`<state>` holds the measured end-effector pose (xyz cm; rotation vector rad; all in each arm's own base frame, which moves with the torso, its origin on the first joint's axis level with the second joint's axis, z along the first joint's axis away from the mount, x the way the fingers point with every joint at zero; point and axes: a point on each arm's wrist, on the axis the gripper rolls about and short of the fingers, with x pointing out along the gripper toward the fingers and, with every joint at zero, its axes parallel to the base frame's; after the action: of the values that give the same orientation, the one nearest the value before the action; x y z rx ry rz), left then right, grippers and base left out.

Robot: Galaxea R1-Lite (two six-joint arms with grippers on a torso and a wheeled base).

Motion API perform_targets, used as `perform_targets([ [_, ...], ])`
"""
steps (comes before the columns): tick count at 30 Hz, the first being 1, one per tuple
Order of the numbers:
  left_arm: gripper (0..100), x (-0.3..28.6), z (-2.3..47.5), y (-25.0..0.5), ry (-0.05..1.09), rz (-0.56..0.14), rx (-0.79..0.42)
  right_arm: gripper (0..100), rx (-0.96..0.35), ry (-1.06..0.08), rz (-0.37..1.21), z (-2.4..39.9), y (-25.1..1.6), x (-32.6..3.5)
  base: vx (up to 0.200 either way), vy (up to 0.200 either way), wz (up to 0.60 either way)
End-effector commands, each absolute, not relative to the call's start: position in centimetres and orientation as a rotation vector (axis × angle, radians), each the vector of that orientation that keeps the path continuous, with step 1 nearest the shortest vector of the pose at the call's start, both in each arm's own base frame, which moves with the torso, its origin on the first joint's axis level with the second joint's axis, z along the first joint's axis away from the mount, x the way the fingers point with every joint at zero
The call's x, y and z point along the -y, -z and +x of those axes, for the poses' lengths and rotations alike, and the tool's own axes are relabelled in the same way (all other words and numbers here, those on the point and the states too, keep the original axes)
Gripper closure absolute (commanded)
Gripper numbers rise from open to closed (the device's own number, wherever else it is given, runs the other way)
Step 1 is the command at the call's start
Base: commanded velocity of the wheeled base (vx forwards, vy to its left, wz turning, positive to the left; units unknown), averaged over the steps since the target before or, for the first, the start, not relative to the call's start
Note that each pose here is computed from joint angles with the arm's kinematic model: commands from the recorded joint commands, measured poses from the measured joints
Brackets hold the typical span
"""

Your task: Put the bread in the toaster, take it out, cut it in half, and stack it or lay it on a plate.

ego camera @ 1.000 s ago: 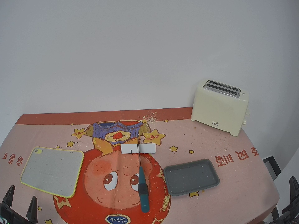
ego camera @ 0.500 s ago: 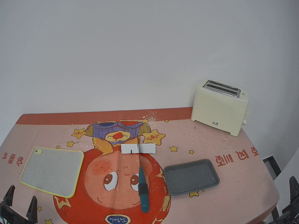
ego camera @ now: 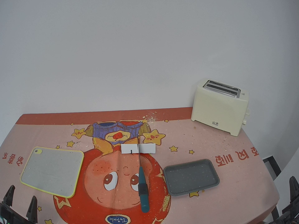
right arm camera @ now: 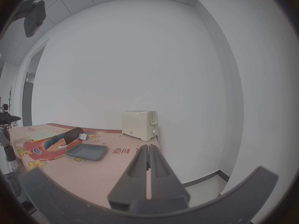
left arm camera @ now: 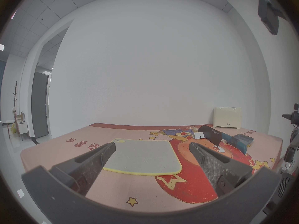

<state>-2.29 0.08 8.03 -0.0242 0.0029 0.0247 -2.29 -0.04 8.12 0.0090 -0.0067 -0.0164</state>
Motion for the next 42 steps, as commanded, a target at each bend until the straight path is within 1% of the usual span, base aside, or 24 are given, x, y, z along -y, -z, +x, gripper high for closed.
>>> perform_targets([
  [1,0,-0.1,-2.2,-7.5,-0.025,-0.024,-0.012,100,0.008,0.017,0.009,-2.3,-7.7,0.0,0.0,0.0,0.0],
  [40,0,-0.1,-2.2,-7.5,-0.025,-0.024,-0.012,100,0.011,0.017,-0.001,-2.3,-7.7,0.0,0.0,0.0,0.0],
  [42,0,-0.1,-2.2,-7.5,-0.025,-0.024,-0.012,100,0.084,-0.001,0.014,-2.7,-9.3,0.0,0.0,0.0,0.0],
])
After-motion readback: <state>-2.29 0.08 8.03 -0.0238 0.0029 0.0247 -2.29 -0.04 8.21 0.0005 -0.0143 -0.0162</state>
